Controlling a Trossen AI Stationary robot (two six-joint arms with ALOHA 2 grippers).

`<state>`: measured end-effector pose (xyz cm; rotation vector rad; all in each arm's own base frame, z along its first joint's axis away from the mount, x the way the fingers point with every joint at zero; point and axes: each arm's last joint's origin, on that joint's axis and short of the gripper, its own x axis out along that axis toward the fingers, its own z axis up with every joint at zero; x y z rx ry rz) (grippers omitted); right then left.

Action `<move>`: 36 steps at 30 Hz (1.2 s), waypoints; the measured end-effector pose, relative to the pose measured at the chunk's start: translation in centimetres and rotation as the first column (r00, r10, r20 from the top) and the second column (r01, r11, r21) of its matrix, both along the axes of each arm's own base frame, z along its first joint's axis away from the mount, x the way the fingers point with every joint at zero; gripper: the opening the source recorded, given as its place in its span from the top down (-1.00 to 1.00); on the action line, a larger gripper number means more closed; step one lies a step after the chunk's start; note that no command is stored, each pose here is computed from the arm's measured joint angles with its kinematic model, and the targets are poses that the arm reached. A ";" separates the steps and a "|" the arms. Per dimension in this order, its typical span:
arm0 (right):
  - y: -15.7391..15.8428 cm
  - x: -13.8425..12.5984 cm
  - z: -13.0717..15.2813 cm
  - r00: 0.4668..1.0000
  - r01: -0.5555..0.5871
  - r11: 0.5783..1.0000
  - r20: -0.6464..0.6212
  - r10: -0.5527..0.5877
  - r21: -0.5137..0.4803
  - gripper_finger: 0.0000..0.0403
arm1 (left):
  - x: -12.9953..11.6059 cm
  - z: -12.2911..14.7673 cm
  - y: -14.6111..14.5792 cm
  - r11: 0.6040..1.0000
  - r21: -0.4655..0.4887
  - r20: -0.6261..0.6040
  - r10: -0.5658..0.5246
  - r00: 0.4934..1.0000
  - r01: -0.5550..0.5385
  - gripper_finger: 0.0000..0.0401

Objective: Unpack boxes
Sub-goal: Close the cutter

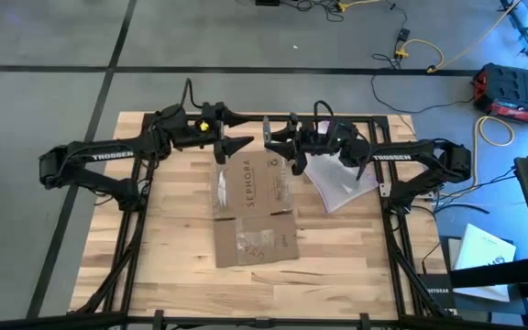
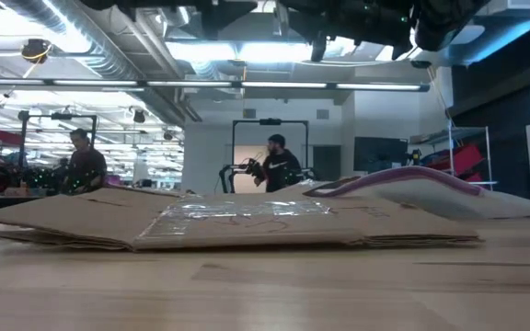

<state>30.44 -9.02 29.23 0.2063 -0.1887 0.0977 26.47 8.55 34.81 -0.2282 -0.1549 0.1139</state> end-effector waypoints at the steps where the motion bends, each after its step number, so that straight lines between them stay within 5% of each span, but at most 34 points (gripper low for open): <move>1: 0.0 0.0 0.0 1.000 0.000 1.000 0.000 0.000 0.001 0.48 | 0.1 0.0 0.1 1.000 -0.001 0.010 -0.004 1.000 0.004 -0.75; 14: 0.0 0.7 0.6 0.994 0.081 0.996 -0.073 -0.077 0.044 0.48 | 0.6 -0.3 1.0 1.000 -0.021 0.047 -0.021 0.999 0.022 -0.75; 36: 0.0 0.8 0.0 0.989 0.061 0.997 -0.136 -0.053 0.051 0.48 | 1.6 -1.0 1.3 0.999 -0.034 0.069 -0.022 0.997 0.024 -0.75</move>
